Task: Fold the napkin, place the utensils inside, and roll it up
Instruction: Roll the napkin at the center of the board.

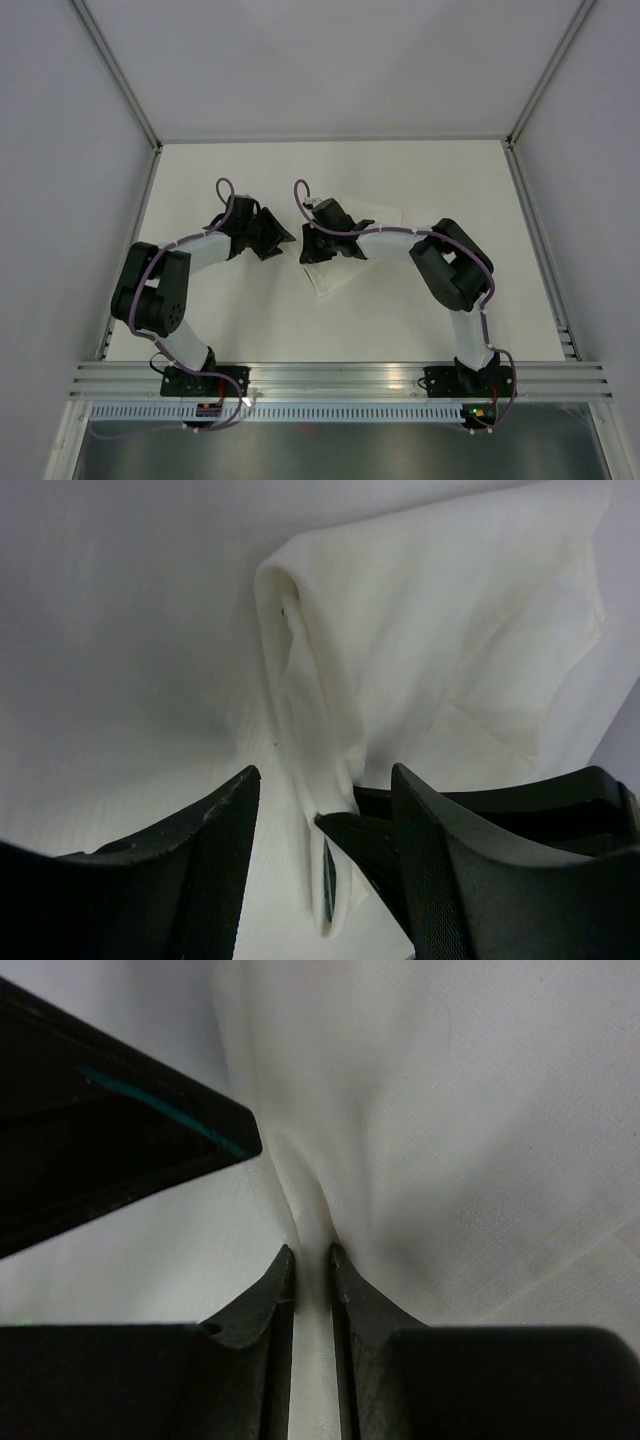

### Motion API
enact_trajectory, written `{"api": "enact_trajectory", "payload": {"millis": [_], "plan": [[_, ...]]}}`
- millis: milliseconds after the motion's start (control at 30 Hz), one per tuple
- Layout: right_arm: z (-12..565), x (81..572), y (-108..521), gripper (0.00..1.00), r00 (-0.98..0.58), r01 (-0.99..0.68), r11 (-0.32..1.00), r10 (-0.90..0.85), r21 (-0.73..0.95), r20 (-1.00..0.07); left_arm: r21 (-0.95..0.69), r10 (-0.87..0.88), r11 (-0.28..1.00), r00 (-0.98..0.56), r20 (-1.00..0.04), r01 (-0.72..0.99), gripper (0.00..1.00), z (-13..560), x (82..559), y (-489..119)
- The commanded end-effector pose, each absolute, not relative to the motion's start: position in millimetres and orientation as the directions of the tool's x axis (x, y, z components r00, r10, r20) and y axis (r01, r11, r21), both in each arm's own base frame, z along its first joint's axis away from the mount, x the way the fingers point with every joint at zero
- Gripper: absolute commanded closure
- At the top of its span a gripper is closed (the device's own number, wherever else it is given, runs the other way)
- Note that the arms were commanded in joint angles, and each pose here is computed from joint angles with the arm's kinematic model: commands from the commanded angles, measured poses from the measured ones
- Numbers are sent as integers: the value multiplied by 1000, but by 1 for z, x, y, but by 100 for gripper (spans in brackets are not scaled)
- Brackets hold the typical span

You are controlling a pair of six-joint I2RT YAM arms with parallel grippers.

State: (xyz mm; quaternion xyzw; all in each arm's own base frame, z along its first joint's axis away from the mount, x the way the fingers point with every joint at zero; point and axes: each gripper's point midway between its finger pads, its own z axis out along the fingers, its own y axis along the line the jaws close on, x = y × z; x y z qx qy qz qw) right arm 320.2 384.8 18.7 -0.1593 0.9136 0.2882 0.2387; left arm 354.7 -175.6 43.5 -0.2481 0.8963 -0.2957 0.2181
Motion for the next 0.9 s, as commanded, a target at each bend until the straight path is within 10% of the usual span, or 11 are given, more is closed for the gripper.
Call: {"api": "enact_trajectory", "payload": {"millis": [0,867], "plan": [[-37,283,356,100,-905,-371,833,-225,410,-362,-653,-555,704,-790,-262,-278,39,51,345,-182],[-42,284,354,99,-915,-356,820,-207,448,-347,-526,-687,685,-688,-236,-504,41,10,331,-176]]}}
